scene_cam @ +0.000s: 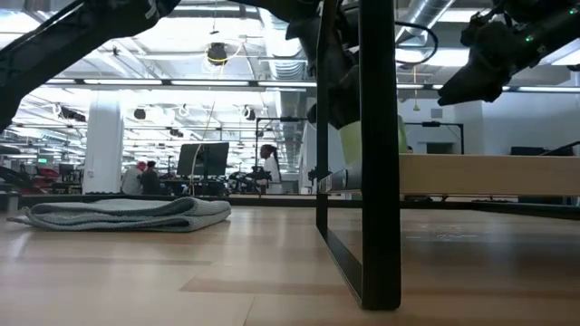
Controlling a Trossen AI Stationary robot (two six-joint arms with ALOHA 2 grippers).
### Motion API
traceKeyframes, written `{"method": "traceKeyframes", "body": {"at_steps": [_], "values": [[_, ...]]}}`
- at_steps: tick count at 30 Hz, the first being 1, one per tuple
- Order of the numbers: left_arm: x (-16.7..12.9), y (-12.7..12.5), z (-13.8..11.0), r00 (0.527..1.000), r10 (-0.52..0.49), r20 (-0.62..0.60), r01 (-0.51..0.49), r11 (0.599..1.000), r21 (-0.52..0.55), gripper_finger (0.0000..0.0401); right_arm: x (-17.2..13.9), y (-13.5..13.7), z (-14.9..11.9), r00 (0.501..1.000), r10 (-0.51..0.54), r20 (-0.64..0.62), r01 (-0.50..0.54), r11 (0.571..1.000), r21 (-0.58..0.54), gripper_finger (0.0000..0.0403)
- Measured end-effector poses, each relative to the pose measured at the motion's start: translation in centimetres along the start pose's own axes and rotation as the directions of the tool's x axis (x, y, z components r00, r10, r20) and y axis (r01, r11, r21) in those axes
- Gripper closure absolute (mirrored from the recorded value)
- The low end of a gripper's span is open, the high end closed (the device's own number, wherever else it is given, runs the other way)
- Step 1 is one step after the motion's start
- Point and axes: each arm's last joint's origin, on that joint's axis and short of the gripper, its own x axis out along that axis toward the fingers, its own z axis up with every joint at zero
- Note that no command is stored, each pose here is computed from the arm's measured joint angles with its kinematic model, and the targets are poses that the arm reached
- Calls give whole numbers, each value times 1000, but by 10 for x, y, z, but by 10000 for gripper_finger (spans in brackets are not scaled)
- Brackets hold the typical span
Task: Stack small to large cups/mugs on shelf
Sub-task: Put the green mug on the shelf
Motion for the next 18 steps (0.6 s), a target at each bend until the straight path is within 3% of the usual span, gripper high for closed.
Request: {"method": "traceKeyframes", "body": {"at_steps": [11, 18], "values": [[17, 0, -10, 994, 53, -91, -61, 995, -84, 398, 0, 0, 0, 1000, 0, -4, 0, 1000, -29, 159], [28, -3, -9, 996, 26, -81, -33, 996, -88, 398, 0, 0, 0, 1000, 4, -4, -4, 1000, -21, 159]]}}
